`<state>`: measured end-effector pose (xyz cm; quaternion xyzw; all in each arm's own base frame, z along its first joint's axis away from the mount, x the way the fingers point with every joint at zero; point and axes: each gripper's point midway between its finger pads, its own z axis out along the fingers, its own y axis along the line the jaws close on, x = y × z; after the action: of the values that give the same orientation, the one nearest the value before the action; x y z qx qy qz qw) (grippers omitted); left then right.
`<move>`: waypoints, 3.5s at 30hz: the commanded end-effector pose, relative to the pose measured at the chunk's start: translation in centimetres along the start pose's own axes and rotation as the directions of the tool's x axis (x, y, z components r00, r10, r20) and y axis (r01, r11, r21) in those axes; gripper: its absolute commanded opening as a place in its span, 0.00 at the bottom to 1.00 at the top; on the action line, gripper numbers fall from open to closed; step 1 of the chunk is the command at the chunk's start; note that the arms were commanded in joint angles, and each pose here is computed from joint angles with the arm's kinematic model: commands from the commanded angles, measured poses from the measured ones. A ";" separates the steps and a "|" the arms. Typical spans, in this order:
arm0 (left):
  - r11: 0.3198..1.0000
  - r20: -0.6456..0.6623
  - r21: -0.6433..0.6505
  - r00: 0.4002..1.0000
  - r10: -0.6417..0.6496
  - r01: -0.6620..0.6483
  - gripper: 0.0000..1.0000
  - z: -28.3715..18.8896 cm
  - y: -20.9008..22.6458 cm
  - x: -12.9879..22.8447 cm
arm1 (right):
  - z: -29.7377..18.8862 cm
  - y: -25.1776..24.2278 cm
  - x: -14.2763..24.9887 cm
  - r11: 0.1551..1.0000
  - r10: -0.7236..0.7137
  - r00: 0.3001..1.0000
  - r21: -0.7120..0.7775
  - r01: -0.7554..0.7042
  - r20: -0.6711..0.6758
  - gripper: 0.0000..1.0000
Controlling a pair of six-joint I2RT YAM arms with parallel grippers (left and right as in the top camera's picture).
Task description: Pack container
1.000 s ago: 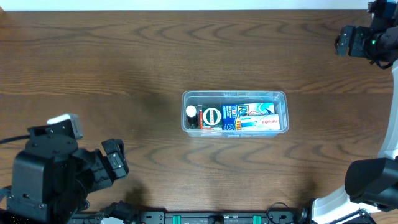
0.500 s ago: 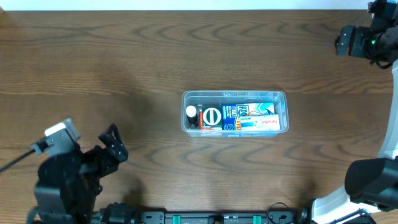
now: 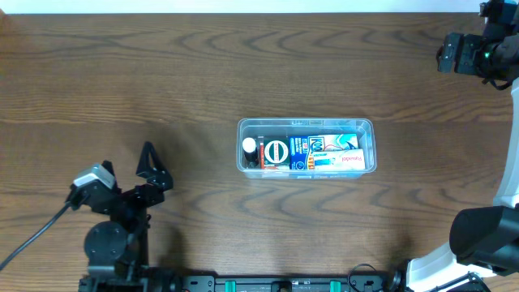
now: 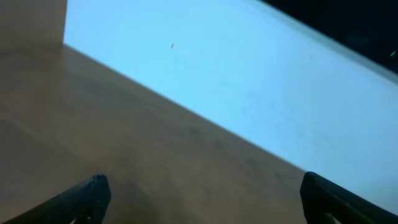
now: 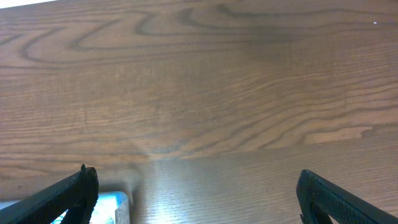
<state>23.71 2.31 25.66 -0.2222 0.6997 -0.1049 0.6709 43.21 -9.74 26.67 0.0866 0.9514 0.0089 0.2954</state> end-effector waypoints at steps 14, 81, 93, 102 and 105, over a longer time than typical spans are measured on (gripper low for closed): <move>0.997 0.130 0.076 0.991 -0.010 0.000 0.98 1.6 1.9 4.0 | -0.6 -0.3 -0.3 1.000 0.020 1.000 0.004 -0.020 0.016 0.99; 0.990 -0.058 -0.040 0.990 0.129 -0.132 0.98 1.5 5.7 10.3 | -0.6 0.4 -0.2 1.000 0.008 1.000 -0.005 -0.008 0.013 0.99; 0.991 -0.058 -0.040 0.990 0.129 -0.132 0.98 1.5 5.6 10.3 | -9.8 12.9 0.1 0.955 -0.215 0.952 -0.159 0.252 0.216 0.99; 0.990 -0.058 -0.040 0.990 0.129 -0.132 0.98 1.5 5.7 10.3 | -18.7 19.2 4.5 0.857 -0.321 0.852 -0.255 0.447 0.412 0.99; 0.990 -0.058 -0.040 0.990 0.130 -0.132 0.98 1.5 5.6 10.3 | -19.7 18.5 5.4 0.857 -0.293 0.821 -0.246 0.453 0.489 0.99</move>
<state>24.30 2.48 15.63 -0.1869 0.7155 -0.0704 0.6695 31.86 10.48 42.00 -0.1619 0.8451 0.1031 0.4989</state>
